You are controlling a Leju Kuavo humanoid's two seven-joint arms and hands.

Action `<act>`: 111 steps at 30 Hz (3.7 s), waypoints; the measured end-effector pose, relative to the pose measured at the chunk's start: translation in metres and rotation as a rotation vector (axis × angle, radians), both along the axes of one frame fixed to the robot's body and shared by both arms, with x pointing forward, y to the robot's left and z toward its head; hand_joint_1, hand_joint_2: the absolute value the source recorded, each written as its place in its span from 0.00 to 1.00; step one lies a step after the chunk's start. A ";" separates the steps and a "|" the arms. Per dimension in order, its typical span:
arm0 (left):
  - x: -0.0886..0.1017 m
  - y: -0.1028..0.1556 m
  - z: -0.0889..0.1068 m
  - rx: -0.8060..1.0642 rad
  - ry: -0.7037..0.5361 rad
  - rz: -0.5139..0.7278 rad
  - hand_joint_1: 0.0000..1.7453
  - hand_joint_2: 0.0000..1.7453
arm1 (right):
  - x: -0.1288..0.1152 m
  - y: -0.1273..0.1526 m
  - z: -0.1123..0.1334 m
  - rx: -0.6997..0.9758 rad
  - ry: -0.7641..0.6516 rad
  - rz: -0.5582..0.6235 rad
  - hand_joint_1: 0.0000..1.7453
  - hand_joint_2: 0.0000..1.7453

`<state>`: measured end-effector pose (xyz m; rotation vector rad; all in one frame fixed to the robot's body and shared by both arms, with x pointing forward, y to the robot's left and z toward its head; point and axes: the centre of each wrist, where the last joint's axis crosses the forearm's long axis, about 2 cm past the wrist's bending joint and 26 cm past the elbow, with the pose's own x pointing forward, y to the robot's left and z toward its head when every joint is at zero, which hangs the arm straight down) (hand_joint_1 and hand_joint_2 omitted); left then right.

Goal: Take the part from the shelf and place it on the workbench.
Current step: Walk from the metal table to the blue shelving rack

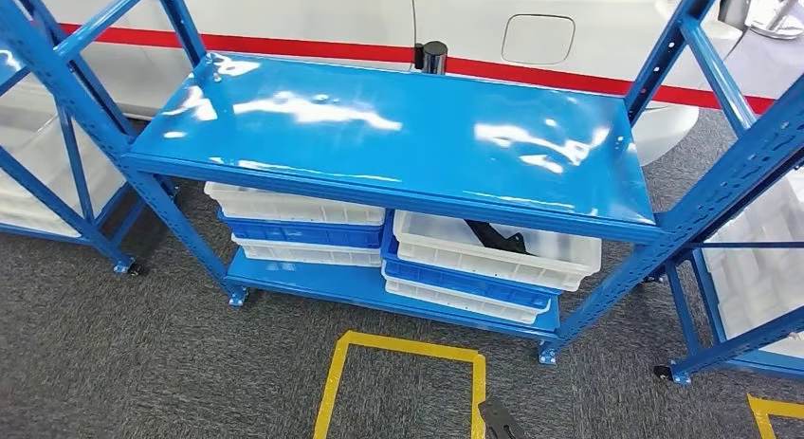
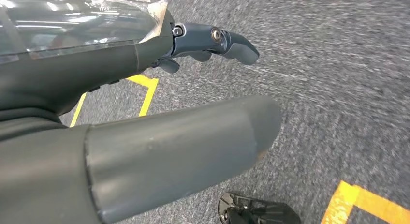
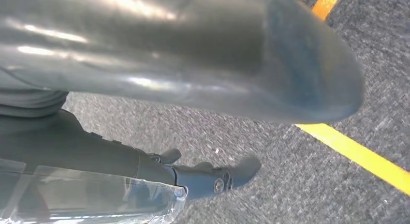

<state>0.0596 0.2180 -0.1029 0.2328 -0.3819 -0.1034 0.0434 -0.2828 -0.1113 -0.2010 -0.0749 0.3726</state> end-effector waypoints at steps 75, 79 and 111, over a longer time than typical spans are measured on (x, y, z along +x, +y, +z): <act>0.001 0.000 0.000 0.003 0.012 -0.001 0.00 0.00 | -0.001 -0.001 0.000 0.004 -0.012 0.070 0.00 1.00; 0.001 -0.001 0.000 0.003 0.012 0.001 0.00 0.00 | 0.000 -0.001 0.000 0.006 -0.008 0.083 0.00 1.00; 0.004 0.000 0.001 0.003 0.009 0.002 0.00 0.00 | 0.001 -0.001 0.000 0.003 -0.008 0.086 0.00 0.50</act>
